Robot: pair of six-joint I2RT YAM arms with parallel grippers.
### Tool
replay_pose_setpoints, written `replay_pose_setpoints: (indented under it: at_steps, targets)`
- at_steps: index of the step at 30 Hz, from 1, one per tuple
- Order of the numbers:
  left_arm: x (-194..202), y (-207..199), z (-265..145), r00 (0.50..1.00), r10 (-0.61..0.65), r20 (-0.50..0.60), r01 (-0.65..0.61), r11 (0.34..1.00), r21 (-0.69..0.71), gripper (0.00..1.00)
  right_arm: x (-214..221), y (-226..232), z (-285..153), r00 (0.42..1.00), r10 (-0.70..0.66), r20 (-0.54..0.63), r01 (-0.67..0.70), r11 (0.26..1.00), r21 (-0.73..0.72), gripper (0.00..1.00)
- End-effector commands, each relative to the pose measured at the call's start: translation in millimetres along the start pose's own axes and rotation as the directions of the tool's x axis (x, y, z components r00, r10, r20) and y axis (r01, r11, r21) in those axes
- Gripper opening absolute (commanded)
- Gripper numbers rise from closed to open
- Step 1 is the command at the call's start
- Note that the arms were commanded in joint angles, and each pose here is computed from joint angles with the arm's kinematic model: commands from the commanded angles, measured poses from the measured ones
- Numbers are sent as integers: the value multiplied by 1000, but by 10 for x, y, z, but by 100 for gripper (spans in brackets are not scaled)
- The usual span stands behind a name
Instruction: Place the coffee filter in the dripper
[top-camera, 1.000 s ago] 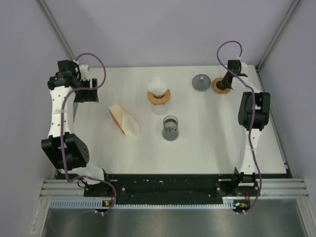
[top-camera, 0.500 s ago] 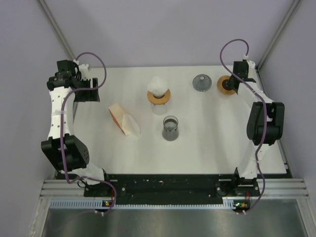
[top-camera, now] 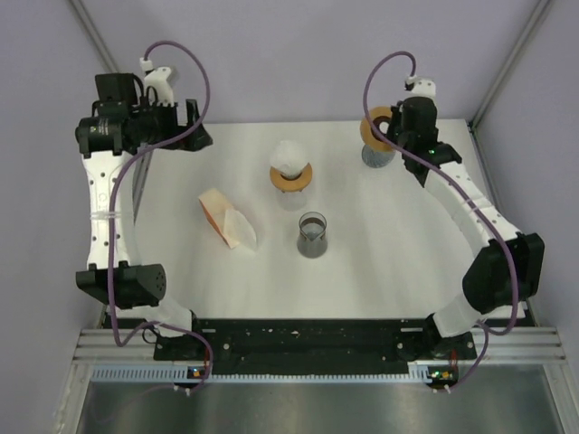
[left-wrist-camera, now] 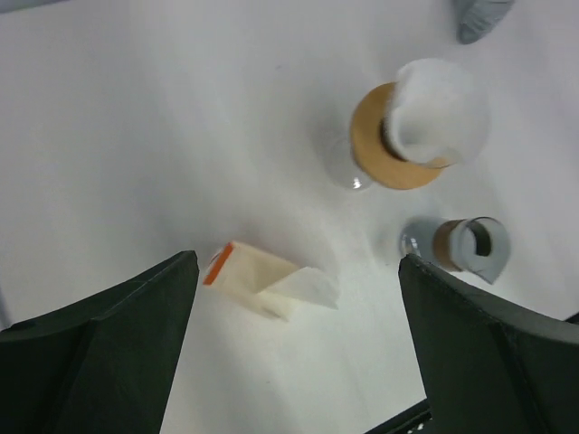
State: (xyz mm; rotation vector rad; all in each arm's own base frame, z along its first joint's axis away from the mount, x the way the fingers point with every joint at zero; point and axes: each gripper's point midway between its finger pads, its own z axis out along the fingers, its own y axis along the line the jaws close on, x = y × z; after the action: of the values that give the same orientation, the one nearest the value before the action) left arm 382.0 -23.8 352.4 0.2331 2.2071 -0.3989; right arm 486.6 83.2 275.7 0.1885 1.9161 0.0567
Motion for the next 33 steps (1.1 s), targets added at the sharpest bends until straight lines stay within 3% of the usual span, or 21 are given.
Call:
replay_pose_setpoints:
  at_steps: [1,8,14,17,20,26,29,33]
  targets:
    - [-286,-1048,84,997,38,62,-54,958,280,99,-541,620,-677,977,-95,190,126,979,-162,0]
    - [-450,-2068,255,998,-55,38,23,821,570,99,-451,1461,-1356,973,-73,218,163,888,-431,0]
    - [-413,-2300,498,985,-152,-82,169,747,643,99,-429,1758,-1695,972,-44,232,166,827,-538,0]
    - [-353,-2448,510,984,-144,-109,179,714,677,97,-434,1827,-1787,970,-39,238,172,805,-568,0]
    - [-265,-2538,578,985,-123,-123,174,713,679,73,-447,1910,-1861,968,-32,247,179,778,-602,0]
    - [-136,-2615,603,980,-104,-172,196,688,698,34,-462,2025,-1980,969,-9,247,176,727,-664,0]
    - [-107,-2624,548,982,-85,-168,180,685,706,0,-432,2032,-1964,969,-17,248,183,723,-666,0]
    - [-78,-2542,453,994,-13,-112,85,736,672,0,-381,2069,-2008,974,-71,216,205,687,-697,2]
